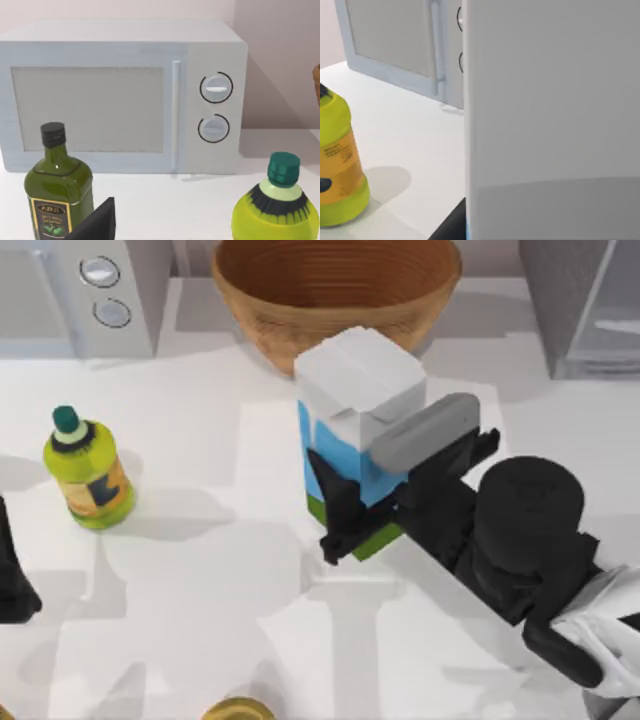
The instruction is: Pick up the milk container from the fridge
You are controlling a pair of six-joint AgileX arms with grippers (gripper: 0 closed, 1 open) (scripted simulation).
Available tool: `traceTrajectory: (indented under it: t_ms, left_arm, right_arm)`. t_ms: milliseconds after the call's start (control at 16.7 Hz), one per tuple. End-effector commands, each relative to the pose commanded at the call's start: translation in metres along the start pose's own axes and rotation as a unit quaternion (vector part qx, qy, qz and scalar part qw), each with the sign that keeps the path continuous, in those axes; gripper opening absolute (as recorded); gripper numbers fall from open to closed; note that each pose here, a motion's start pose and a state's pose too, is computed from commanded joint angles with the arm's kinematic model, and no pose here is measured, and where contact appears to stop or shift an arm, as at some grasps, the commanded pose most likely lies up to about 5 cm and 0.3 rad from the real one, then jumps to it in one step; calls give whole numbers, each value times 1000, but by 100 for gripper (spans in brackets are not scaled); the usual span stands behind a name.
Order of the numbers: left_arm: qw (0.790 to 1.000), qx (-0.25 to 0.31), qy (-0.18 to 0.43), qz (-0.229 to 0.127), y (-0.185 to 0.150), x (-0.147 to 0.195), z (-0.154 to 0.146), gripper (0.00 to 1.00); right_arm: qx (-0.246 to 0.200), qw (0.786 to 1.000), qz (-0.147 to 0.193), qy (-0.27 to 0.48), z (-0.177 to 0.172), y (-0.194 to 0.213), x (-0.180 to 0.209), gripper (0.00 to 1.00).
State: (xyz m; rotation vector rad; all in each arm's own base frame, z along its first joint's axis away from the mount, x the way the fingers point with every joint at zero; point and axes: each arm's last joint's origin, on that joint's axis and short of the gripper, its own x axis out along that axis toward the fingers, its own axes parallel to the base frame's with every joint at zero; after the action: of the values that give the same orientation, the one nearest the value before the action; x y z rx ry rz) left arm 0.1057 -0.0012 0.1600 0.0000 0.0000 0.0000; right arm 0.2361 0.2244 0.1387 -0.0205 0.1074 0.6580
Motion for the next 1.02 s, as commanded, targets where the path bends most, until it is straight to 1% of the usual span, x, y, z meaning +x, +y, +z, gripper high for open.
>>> traceTrajectory:
  t_ms: [120,180,300,660,1020]
  left_arm:
    - [1000,0,0,0,0,0,0,100]
    - [1000,0,0,0,0,0,0,100]
    - [1000,0,0,0,0,0,0,100]
    - [1000,0,0,0,0,0,0,100]
    - [1000,0,0,0,0,0,0,100]
  right_arm:
    - [-6,999,34,-23,-5,21,12,0]
    - [-8,998,45,-32,-6,28,16,0]
    - [-11,997,57,-43,-7,36,19,0]
    - [-11,998,54,-39,-10,34,22,0]
    - [-11,998,54,-36,-33,39,62,0]
